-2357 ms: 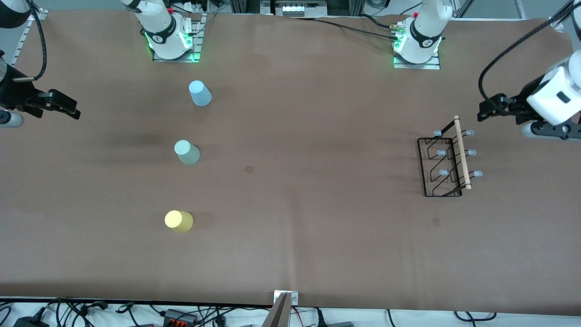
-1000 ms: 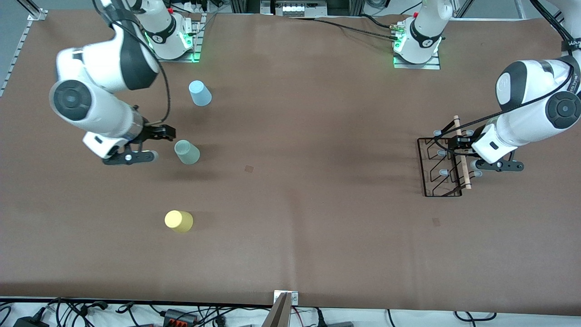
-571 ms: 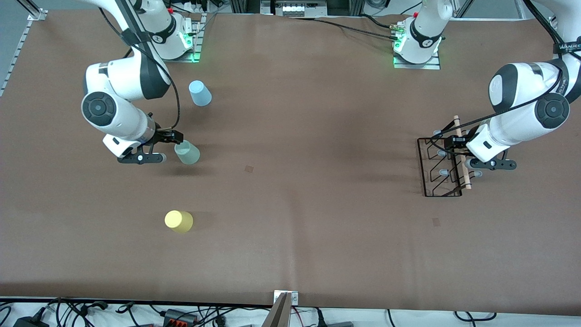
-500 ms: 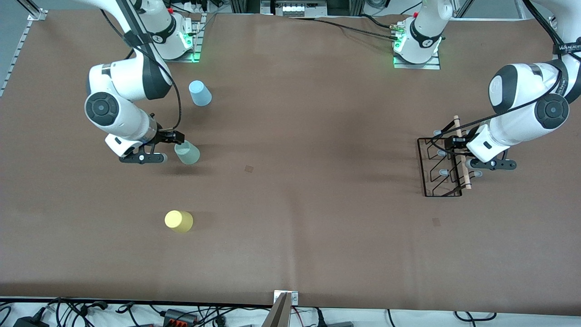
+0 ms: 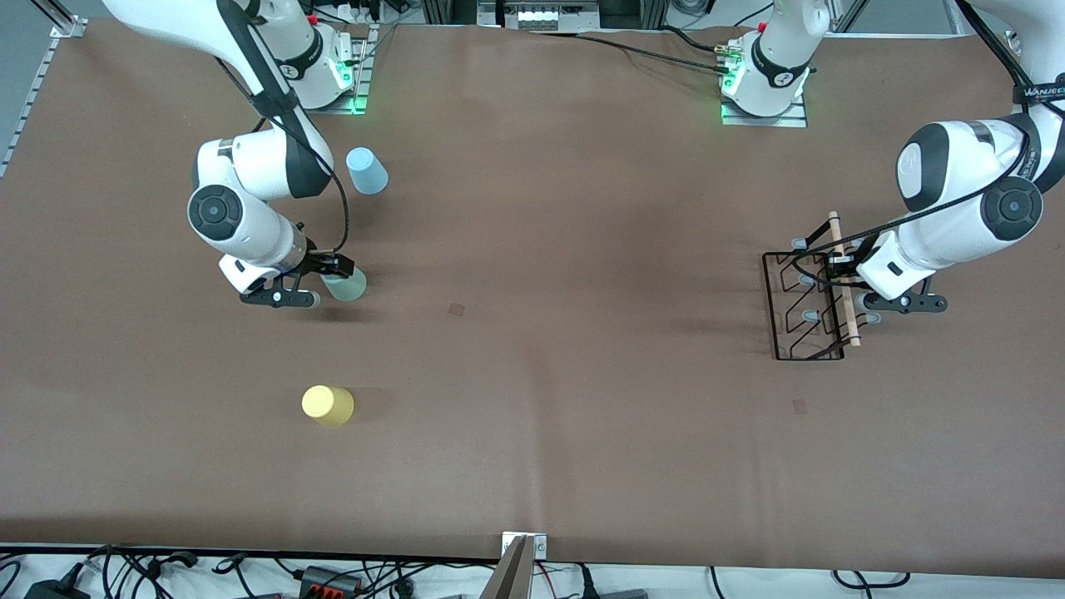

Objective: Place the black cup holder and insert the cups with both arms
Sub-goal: 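Grasp the teal cup with the right gripper while the left gripper grasps the rack handle, then carry the wire rack with the left gripper to the table middle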

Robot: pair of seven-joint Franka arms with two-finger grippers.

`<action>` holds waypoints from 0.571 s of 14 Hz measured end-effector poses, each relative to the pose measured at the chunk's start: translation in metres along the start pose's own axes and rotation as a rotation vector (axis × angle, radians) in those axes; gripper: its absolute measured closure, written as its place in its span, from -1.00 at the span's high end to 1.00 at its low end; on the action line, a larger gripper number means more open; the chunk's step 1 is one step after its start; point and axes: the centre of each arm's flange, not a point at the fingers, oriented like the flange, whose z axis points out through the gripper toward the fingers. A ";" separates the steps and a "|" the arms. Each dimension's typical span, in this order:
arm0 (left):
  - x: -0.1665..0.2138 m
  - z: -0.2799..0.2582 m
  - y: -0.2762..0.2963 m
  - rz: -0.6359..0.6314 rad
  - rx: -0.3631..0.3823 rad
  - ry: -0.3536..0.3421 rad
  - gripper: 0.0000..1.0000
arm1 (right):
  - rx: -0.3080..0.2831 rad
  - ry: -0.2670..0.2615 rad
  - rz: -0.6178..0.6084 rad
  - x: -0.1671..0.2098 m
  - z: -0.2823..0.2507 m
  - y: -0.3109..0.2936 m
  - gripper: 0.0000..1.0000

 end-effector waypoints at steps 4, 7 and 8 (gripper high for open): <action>0.009 -0.047 0.037 0.049 -0.003 -0.094 -0.67 | 0.002 -0.007 0.002 -0.001 0.004 -0.003 1.00; 0.014 -0.088 0.095 0.120 -0.032 -0.103 -0.67 | 0.009 -0.029 -0.002 -0.005 0.014 -0.011 1.00; 0.014 -0.096 0.116 0.149 -0.035 -0.101 -0.67 | 0.008 -0.034 -0.006 -0.005 0.017 -0.013 1.00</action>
